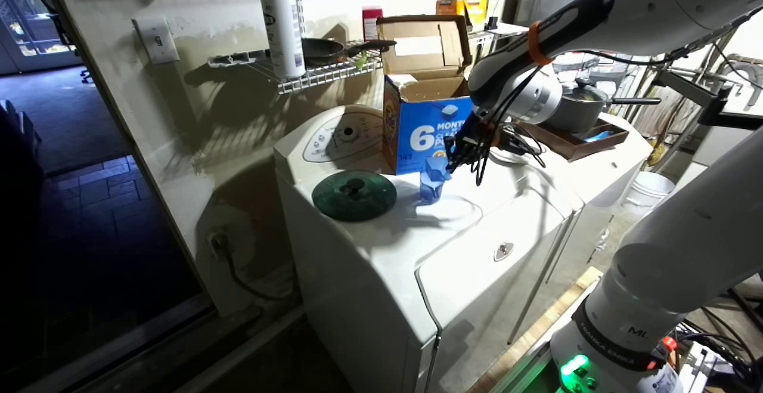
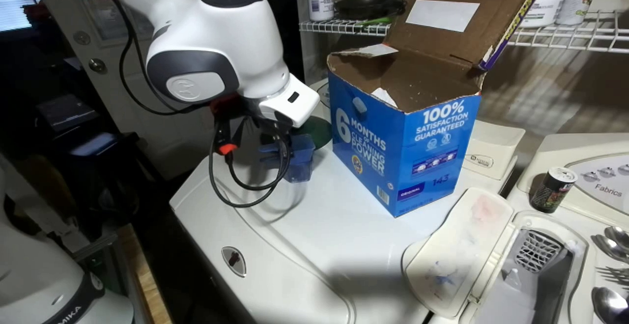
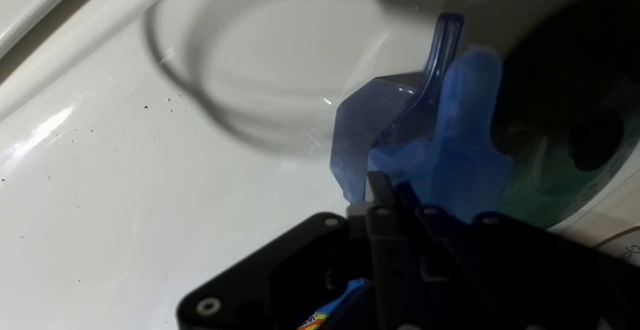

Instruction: Unstack the scoops, then turn the right scoop to the right and stack the scoops together

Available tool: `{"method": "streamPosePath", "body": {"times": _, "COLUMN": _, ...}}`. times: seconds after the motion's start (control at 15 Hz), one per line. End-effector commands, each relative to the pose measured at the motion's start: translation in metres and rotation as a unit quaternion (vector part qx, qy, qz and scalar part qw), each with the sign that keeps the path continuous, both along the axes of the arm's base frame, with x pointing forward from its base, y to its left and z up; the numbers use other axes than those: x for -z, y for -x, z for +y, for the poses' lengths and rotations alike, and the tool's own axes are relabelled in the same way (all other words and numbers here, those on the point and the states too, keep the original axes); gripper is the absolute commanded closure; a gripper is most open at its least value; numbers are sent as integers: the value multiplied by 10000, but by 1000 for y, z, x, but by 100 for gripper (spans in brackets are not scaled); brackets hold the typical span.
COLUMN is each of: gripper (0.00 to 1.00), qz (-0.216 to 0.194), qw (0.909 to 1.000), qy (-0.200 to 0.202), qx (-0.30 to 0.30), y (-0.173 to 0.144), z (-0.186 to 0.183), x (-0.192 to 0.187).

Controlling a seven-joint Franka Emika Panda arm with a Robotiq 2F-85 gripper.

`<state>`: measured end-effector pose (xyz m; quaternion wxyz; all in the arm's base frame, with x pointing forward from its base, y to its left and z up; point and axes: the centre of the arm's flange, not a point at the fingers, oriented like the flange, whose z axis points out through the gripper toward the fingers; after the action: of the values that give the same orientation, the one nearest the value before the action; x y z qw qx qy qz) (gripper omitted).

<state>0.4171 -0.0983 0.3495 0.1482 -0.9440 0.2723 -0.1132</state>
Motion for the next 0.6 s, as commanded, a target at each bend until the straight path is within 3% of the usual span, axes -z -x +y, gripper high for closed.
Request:
{"method": "streamPosePath", "body": {"times": 0.0, "gripper": 99, "qz": -49, "qw": 9999, "qy": -68, "qx": -84, "y": -17, "z": 4, "x": 2}}
{"method": "streamPosePath", "body": {"times": 0.53, "gripper": 99, "qz": 87, "qw": 9999, "qy": -49, "qx": -124, "y": -21, "z": 15, "x": 14}}
